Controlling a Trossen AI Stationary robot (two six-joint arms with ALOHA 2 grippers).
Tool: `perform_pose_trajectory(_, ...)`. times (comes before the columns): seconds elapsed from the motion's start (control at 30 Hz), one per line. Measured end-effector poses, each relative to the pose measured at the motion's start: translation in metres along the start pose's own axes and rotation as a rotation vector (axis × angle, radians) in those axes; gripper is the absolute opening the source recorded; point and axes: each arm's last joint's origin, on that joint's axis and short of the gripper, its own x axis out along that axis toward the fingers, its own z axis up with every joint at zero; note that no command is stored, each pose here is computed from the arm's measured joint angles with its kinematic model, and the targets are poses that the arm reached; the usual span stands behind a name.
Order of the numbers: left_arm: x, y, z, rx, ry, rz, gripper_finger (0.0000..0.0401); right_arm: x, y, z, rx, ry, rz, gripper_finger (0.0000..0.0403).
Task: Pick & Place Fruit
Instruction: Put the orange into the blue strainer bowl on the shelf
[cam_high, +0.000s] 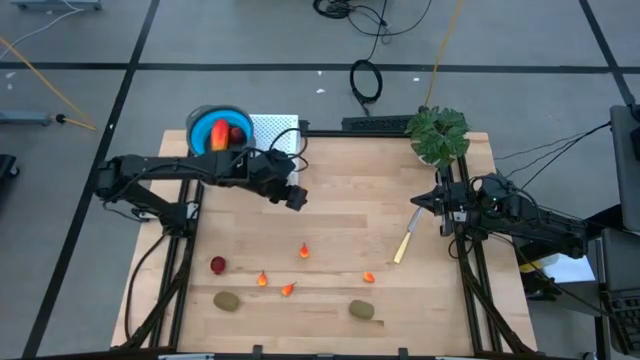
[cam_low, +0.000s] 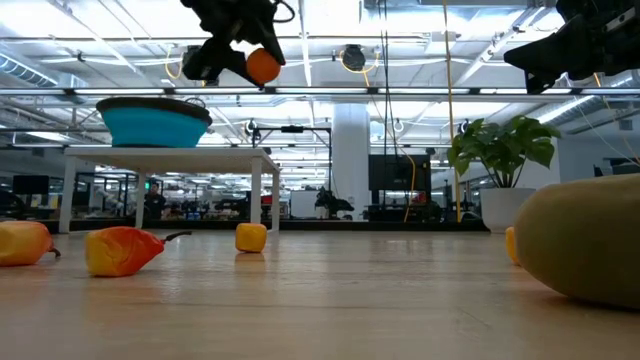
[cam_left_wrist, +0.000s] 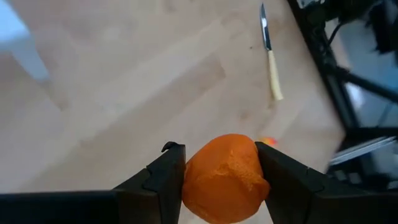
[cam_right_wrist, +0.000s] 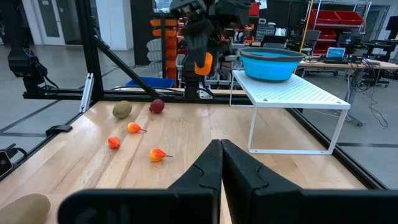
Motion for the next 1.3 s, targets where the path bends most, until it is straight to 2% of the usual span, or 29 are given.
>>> perform_pose_trajectory(0.13,0.000,0.001,0.002,-0.148,0.058,-0.040,0.0182,0.000,0.000,0.000,0.001,0.001,0.000,0.0000)
perform_pose_trajectory(0.2,-0.001,0.000,0.003,-0.184,0.091,-0.081,0.0182,0.000,0.000,0.000,0.000,0.000,0.000,0.0000)
perform_pose_trajectory(0.4,-0.005,-0.020,0.012,-0.090,0.124,-0.366,0.0182,0.000,0.000,0.000,0.004,0.000,0.004,0.0000)
perform_pose_trajectory(0.5,-0.007,-0.025,0.014,-0.092,0.132,-0.429,0.0182,0.000,0.000,0.000,0.007,0.000,0.004,0.0000)
perform_pose_trajectory(0.93,-0.006,-0.020,0.018,-0.133,0.139,-0.404,0.0182,0.000,0.000,0.000,0.007,0.000,0.004,0.0000)
perform_pose_trajectory(1.1,-0.016,-0.006,0.029,-0.113,0.044,-0.332,0.0182,0.000,0.000,0.000,0.007,0.000,0.005,0.0000)
perform_pose_trajectory(1.3,-0.043,0.012,0.038,-0.051,-0.121,-0.221,0.0182,0.000,0.000,0.000,0.008,0.000,0.005,0.0000)
